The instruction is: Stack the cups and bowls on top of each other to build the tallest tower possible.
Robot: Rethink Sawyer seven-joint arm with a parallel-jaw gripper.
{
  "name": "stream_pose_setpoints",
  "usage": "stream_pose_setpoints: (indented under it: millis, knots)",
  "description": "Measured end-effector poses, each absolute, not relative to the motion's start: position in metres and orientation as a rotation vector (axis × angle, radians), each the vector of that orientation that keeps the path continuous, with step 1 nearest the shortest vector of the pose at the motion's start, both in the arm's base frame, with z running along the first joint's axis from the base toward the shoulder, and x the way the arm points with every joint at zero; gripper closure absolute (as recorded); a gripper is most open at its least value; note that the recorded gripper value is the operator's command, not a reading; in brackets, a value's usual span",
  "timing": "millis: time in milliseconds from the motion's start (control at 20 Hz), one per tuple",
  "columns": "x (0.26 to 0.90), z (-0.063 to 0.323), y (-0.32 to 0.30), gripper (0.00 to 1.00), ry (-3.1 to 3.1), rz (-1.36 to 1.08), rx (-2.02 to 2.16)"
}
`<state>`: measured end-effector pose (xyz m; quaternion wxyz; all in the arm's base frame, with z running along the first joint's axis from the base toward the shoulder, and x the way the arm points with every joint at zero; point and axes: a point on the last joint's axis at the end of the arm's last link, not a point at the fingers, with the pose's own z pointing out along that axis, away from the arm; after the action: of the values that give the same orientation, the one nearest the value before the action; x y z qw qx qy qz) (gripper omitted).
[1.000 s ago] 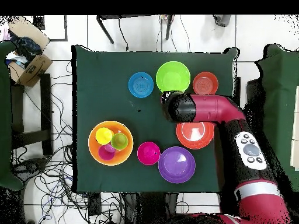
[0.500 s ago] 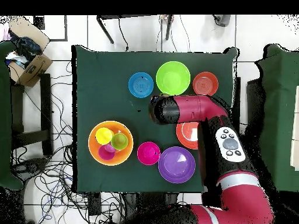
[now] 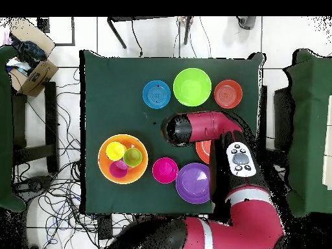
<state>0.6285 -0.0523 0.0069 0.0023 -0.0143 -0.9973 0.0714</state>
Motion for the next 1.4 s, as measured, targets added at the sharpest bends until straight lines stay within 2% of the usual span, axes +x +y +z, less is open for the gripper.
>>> stream_pose_setpoints:
  millis: [1400]
  knots:
    - [0.591, 0.014, -0.104, 0.00, -3.004, 0.423, -0.105]
